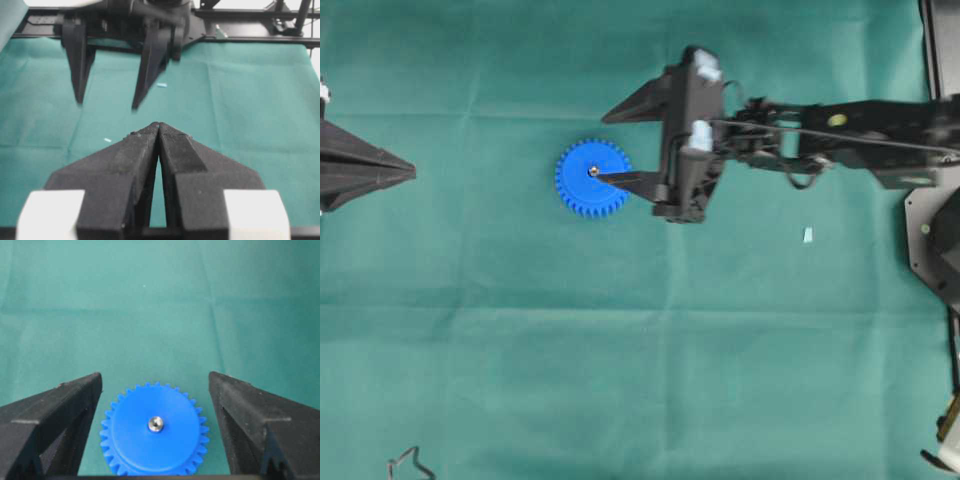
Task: Insert the shaft into the center hole of the gear.
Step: 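Open the right gripper and withdraw it from the inserted shaft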
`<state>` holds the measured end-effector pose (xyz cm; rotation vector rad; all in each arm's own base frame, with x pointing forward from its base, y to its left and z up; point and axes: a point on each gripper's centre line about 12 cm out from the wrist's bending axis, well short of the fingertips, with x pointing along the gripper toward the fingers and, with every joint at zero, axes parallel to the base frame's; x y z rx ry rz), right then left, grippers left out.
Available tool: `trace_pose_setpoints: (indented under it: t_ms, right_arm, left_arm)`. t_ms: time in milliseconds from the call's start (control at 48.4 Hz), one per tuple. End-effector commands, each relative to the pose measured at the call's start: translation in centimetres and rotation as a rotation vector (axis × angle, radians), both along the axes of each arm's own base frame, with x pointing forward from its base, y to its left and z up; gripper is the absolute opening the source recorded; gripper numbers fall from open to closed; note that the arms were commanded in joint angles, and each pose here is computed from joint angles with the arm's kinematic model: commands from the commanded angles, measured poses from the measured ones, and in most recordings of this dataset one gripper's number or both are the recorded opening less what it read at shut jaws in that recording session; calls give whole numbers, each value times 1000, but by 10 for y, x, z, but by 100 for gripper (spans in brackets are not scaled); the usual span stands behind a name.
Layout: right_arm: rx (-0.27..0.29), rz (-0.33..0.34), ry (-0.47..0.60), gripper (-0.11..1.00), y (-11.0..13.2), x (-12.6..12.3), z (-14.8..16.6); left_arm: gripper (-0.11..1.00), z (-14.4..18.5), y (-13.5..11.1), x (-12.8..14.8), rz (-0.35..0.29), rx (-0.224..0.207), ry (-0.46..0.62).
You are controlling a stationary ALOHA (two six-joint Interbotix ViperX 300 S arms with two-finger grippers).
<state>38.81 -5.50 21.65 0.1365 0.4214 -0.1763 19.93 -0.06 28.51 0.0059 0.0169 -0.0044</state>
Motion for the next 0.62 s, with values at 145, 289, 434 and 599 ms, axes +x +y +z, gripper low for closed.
trace_pose_setpoints:
  t_ms: [145,289,434,599]
  right_arm:
    - [-19,3,-110,86,6,-37,41]
    - [-23,2,-136,86,9,-64,44]
    - [-28,4,-174,86,14,-93,52]
    - [-39,6,-224,86,18,-123,59]
  left_arm:
    - [0,10,0,2,-1,3,-28]
    - [0,11,0,2,-1,3,-29]
    - [0,11,0,2,-1,1,-29]
    - [0,11,0,1,-1,1,-31]
